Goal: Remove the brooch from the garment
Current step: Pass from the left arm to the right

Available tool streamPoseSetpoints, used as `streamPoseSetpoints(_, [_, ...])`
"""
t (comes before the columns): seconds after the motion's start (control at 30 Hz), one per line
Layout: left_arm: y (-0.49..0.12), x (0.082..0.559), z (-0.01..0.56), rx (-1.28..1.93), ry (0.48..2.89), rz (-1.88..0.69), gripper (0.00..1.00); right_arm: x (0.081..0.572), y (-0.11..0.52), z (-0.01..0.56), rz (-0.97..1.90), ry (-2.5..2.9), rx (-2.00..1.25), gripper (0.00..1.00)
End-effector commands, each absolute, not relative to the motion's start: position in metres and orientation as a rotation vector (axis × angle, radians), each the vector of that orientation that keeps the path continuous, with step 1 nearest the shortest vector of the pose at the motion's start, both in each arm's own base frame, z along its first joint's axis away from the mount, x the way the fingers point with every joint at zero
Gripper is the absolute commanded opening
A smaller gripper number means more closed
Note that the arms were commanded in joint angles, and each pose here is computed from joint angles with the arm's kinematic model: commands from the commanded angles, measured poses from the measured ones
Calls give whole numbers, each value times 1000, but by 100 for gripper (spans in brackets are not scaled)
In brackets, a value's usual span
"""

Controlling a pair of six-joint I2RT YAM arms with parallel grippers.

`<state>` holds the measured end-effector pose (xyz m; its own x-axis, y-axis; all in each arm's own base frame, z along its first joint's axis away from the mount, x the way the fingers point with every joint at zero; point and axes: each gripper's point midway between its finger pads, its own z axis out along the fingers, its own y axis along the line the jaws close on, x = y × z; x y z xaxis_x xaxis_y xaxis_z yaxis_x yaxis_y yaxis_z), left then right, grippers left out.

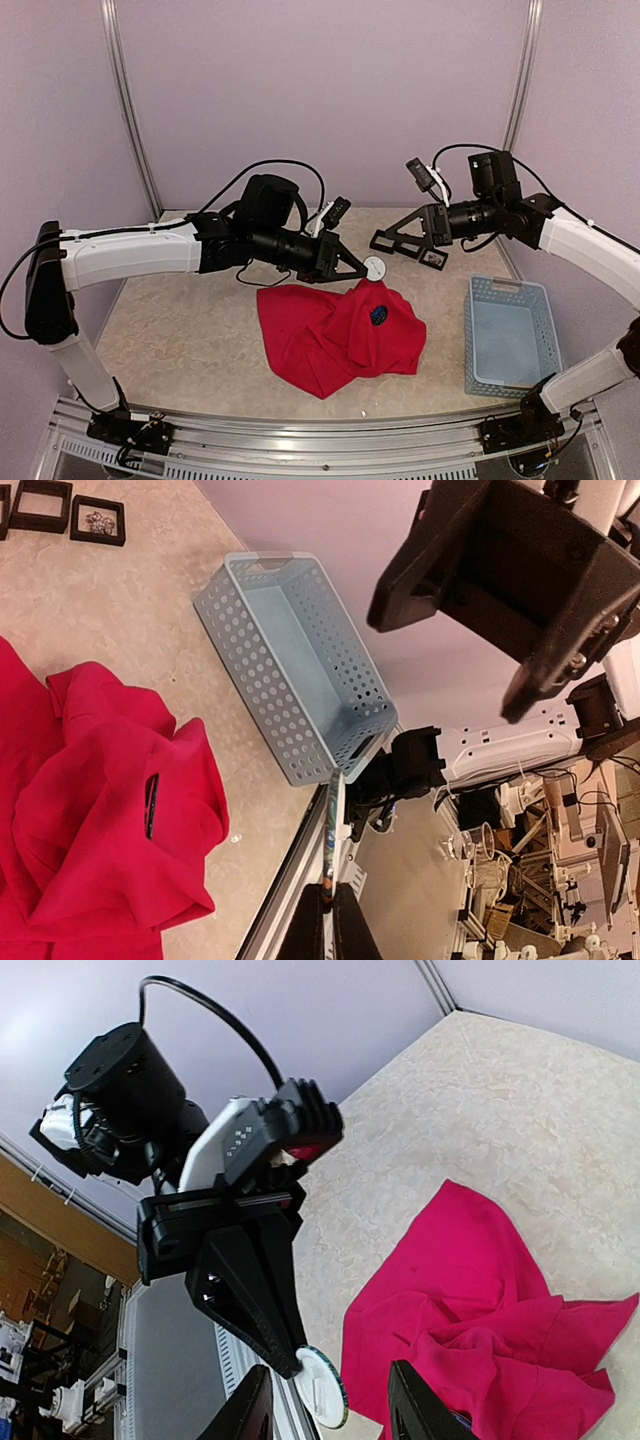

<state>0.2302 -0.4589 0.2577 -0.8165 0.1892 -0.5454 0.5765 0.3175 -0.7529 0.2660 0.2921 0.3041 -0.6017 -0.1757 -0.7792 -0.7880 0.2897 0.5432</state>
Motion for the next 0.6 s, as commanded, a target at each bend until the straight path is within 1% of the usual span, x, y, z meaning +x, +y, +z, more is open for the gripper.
streamPoseSetpoints(0.0, [-458,229,264,705,2232,-1520,0,248,292,314,1385,1919,-935,44])
streamPoseSetpoints(0.17, [-459,225,268,730,2196,-1544,0,237,291,297,1435,1970,-996,50])
streamPoseSetpoints(0.23, [-459,223,272,750,2175,-1558,0,233,292,289,1468,1999,-1016,50])
streamPoseSetpoints(0.4, [-464,217,279,800,2142,-1571,0,231,294,277,1515,2040,-1026,45])
streamPoseSetpoints(0.47, [-466,216,279,809,2140,-1572,0,231,295,275,1528,2048,-1027,42])
streamPoseSetpoints(0.57, [-467,216,278,809,2142,-1570,0,230,296,274,1547,2049,-1031,35])
